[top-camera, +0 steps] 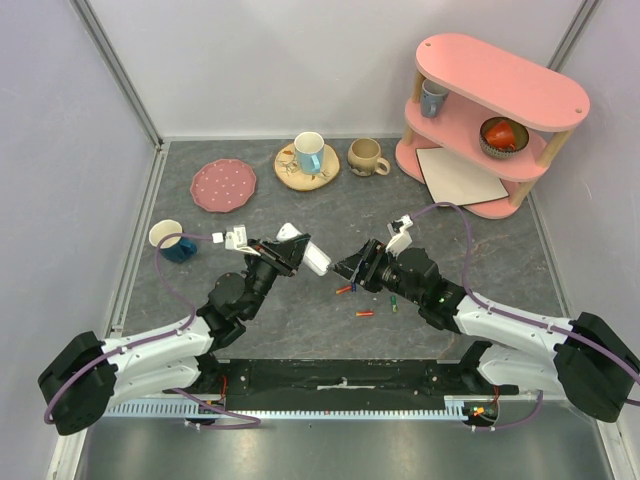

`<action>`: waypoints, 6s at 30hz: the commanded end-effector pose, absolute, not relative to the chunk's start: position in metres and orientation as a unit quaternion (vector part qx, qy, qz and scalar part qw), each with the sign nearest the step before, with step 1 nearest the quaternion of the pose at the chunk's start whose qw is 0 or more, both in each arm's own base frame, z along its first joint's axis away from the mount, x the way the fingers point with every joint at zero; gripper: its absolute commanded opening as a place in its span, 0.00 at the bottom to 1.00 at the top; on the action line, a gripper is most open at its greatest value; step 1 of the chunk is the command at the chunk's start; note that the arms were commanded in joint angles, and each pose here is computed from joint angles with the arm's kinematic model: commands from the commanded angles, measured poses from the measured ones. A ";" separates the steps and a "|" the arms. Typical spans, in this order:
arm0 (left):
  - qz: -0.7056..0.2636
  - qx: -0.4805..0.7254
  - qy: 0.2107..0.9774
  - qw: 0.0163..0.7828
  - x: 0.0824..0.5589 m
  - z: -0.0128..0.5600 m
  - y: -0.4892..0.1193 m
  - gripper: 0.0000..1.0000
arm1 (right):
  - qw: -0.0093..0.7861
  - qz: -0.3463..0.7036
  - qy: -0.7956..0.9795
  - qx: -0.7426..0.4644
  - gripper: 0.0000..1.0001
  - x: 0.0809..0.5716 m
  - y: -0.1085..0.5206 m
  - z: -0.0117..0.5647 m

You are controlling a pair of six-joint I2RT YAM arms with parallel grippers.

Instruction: Load the batteries into the remote control

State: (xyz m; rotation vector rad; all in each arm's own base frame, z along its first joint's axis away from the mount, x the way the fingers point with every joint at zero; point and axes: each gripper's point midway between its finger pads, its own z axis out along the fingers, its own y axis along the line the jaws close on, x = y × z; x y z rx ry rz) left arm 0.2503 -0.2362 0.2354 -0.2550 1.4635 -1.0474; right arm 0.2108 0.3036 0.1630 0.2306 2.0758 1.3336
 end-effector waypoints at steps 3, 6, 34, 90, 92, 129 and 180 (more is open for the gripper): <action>-0.487 -0.104 0.647 0.578 0.239 0.232 -0.249 0.02 | 0.358 0.583 0.726 0.074 0.78 0.212 0.316 0.225; -0.494 -0.105 0.645 0.573 0.238 0.235 -0.251 0.02 | 0.357 0.582 0.727 0.073 0.79 0.211 0.316 0.225; -0.514 -0.146 0.657 0.532 0.237 0.229 -0.254 0.02 | 0.361 0.539 0.758 0.068 0.84 0.211 0.303 0.216; -0.548 -0.169 0.633 0.520 0.235 0.246 -0.253 0.02 | 0.367 0.495 0.786 0.057 0.87 0.212 0.291 0.205; -0.546 -0.170 0.635 0.520 0.236 0.244 -0.253 0.02 | 0.367 0.496 0.785 0.056 0.87 0.211 0.292 0.206; -0.552 -0.176 0.639 0.506 0.235 0.240 -0.256 0.02 | 0.367 0.478 0.796 0.054 0.87 0.212 0.287 0.201; -0.573 -0.181 0.659 0.452 0.231 0.233 -0.268 0.02 | 0.391 0.432 0.812 0.022 0.88 0.208 0.270 0.218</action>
